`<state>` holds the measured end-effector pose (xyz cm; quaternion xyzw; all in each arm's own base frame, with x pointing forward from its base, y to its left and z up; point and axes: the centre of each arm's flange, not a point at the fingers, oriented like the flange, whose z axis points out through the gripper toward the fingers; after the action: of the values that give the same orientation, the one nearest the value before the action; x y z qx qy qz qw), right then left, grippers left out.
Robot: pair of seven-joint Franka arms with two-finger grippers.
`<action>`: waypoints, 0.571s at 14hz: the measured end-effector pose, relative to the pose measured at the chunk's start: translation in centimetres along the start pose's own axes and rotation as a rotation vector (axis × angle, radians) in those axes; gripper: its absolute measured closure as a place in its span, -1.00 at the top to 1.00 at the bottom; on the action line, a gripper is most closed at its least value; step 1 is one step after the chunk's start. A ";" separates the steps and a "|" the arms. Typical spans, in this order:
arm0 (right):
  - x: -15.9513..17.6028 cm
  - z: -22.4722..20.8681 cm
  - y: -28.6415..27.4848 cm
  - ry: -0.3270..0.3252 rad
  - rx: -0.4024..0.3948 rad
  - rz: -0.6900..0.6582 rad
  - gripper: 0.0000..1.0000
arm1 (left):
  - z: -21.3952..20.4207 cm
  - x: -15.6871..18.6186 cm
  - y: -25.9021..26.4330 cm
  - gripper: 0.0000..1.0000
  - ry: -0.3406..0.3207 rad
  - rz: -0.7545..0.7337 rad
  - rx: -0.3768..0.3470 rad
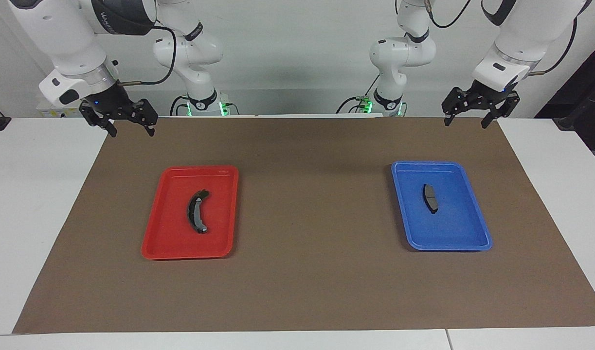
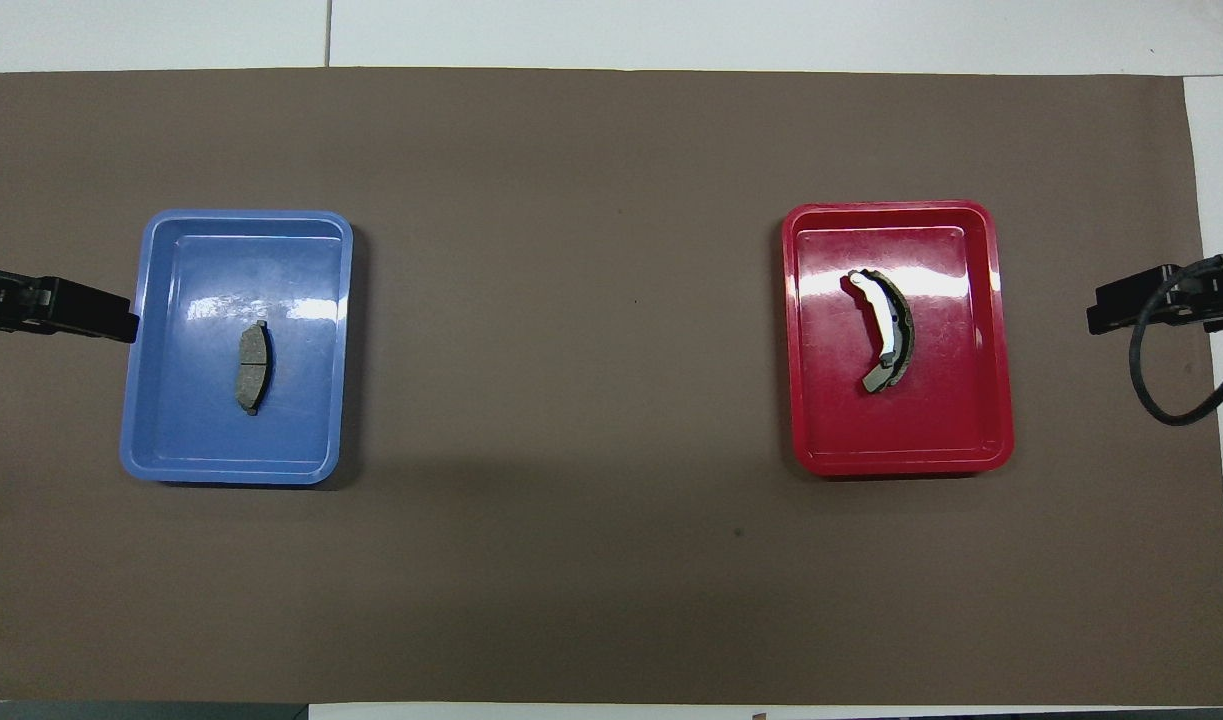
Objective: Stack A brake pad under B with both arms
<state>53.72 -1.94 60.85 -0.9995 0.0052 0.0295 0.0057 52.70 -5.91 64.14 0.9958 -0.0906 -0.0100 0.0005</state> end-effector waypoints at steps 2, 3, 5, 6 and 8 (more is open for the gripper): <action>0.0 0.0 -0.2 -0.003 0.000 -0.005 0.98 | 0.0 0.0 0.0 1.00 0.000 0.000 0.000; 0.0 0.0 -0.3 -0.001 -0.001 -0.007 0.99 | 0.0 0.0 0.0 1.00 0.000 0.000 0.000; 0.2 0.0 -0.6 0.015 -0.001 -0.012 0.99 | 0.0 0.0 -0.1 1.00 0.000 -0.004 0.000; 0.3 0.0 -0.7 0.023 -0.002 -0.015 0.99 | 0.0 0.0 -0.1 1.00 0.000 -0.006 0.000; 0.8 0.7 -1.3 0.037 -0.003 -0.027 0.99 | 0.0 0.0 -0.2 1.00 -0.001 -0.007 0.000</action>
<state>54.47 -0.62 60.12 -0.9999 -0.0084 0.0112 0.0046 52.72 -5.73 64.12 0.9961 -0.0873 -0.0103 0.0006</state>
